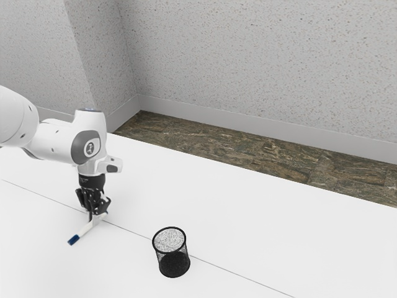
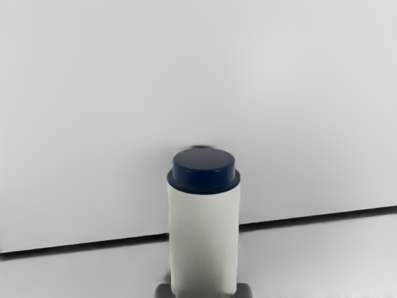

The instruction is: Put the marker into the pen holder.

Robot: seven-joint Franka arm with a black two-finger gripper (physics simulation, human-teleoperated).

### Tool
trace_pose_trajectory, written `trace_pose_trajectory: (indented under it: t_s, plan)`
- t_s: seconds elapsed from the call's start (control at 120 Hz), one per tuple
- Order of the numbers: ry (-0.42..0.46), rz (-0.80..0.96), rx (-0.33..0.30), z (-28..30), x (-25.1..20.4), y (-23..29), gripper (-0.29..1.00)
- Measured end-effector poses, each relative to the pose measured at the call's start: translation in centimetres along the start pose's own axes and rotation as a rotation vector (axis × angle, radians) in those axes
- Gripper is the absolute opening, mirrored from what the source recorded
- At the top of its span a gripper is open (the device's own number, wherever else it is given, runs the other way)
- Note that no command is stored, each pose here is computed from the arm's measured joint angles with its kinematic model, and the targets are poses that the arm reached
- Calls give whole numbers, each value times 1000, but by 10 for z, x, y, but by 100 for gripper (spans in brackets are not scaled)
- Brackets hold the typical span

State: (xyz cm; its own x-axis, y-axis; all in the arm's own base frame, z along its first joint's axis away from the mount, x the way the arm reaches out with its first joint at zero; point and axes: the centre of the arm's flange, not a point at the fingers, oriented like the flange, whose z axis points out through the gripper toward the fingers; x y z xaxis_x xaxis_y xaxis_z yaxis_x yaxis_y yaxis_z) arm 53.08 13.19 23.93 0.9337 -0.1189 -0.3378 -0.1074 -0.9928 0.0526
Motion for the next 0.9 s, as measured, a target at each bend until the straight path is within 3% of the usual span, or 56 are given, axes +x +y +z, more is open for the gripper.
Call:
trace_pose_trajectory:
  t_s: [0.192,0.342,0.583,0.767,0.842,0.9]
  plan:
    - [9,12,12,-4,0,1,-7]
    - [77,47,56,-42,-4,14,-8]
    - [438,300,260,-159,-46,142,-8]
    - [659,470,381,-176,-108,270,-8]
    - [713,462,394,-170,-129,297,-8]
    - [751,421,359,-168,-140,313,-8]
